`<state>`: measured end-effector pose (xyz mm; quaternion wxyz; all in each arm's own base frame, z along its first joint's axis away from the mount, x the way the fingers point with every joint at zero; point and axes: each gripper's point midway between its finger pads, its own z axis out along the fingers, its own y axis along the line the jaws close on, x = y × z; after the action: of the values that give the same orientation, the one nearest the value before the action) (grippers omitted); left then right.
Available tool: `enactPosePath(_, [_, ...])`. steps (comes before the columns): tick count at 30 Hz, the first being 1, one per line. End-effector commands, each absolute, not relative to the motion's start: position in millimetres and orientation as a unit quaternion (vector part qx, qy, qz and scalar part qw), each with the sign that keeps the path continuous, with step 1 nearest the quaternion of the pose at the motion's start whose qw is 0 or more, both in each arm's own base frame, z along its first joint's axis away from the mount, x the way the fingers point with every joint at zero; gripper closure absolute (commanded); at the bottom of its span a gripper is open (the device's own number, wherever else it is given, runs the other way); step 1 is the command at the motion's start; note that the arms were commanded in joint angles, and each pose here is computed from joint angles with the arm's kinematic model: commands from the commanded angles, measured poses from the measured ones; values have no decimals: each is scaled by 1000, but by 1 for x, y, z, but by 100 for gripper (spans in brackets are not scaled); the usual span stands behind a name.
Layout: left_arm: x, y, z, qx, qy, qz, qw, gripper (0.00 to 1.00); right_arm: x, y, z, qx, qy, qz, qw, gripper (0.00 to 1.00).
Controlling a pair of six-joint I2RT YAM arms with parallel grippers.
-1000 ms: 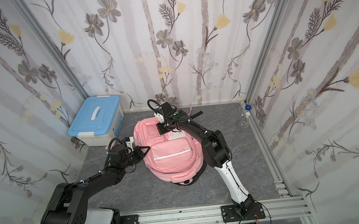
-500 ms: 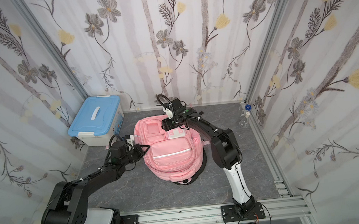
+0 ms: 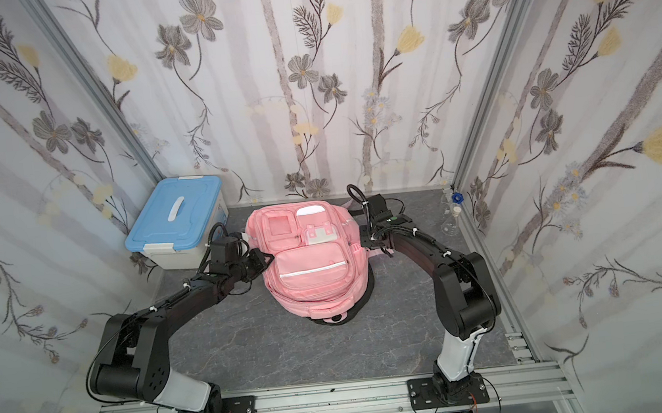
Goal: Zip up the backpack
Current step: Zip the zipper on the backpack, then adjust the backpack at the center of the board.
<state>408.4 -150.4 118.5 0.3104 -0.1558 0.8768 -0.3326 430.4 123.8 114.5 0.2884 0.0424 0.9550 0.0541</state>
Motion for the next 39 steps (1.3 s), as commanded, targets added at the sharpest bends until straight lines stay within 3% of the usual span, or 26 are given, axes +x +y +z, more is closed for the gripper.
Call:
enactPosePath(1, [423,-138,108,-158,893,-283,313,89,433,122,111,91,940,111,310,49])
enactPosePath(3, [426,-135,101,-166,897,-274,305,50,430,123,107,87,941,117,305,49])
enactPosePath(4, [426,-135,99,-170,897,-273,302,16,429,126,107,82,941,125,302,48])
enactPosePath(5, [425,-135,98,-175,898,-271,300,1,429,129,108,79,941,131,300,48])
enactPosePath(6, [423,-136,99,-179,898,-273,297,0,429,131,110,76,941,137,301,48])
enactPosePath(15, [366,-165,118,-211,909,-255,251,0,437,142,123,71,934,165,308,48])
enactPosePath(21, [335,-190,93,-232,918,-274,167,0,441,153,109,72,936,188,290,48])
enactPosePath(30, [310,-205,74,-249,917,-287,121,2,445,168,92,69,938,204,273,51])
enactPosePath(33, [312,-207,64,-252,915,-293,118,13,448,171,88,67,938,208,270,64])
enactPosePath(36, [320,-208,63,-246,913,-299,130,42,446,172,80,68,940,207,261,86])
enactPosePath(39, [330,-200,66,-247,912,-295,144,71,436,169,74,71,943,201,256,100])
